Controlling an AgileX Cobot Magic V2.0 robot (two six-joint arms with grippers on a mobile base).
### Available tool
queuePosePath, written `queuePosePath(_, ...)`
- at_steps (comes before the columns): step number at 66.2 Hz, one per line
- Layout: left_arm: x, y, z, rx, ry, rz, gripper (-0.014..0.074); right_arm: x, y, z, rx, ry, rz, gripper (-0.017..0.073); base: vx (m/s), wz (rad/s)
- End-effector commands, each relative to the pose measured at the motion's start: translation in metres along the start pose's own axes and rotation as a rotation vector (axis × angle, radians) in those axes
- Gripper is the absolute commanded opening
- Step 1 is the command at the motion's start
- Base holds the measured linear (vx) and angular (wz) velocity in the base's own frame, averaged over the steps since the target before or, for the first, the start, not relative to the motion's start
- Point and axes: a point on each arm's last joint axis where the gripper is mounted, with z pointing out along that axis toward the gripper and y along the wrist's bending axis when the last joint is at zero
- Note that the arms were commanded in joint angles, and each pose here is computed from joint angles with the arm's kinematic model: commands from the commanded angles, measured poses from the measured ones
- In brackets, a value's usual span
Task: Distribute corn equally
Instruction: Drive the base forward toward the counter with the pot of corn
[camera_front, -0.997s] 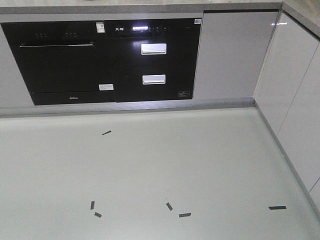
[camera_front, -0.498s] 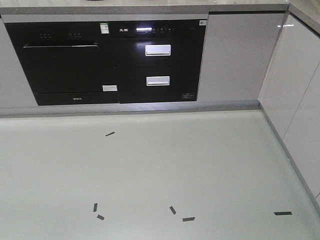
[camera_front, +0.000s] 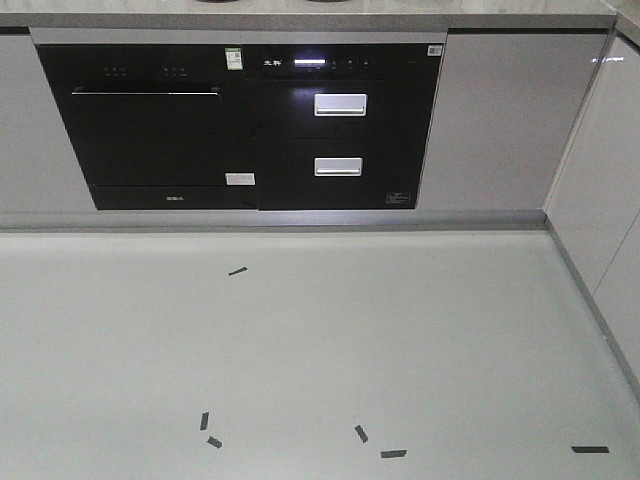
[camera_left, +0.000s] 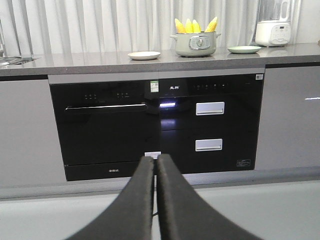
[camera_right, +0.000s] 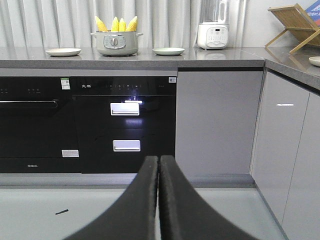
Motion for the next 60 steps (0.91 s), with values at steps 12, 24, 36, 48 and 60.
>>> queuePosePath(12, -0.0022, 0.0001, -0.0007, 0.0, -0.07, -0.015, -0.0006, -0.0039, -0.0007, 0.0005, 0.01, -0.059, -0.012, -0.001, 0.08, -0.01)
queuePosePath(24, -0.0022, 0.0001, -0.0007, 0.0, -0.07, -0.015, -0.0006, -0.0039, -0.0007, 0.0005, 0.01, -0.059, -0.012, -0.001, 0.1, -0.01)
queuePosePath(36, -0.0022, 0.0001, -0.0007, 0.0, -0.07, -0.015, -0.0006, -0.0039, -0.0007, 0.0005, 0.01, -0.059, -0.012, -0.001, 0.11, -0.01)
queuePosePath(48, -0.0022, 0.0001, -0.0007, 0.0, -0.07, -0.015, -0.0006, -0.0039, -0.0006, 0.0005, 0.01, -0.059, -0.012, -0.001, 0.11, -0.01)
queuePosePath(60, -0.0022, 0.0001, -0.0007, 0.0, -0.07, -0.015, -0.0006, -0.0039, -0.0006, 0.0005, 0.01, -0.059, -0.012, -0.001, 0.11, -0.02)
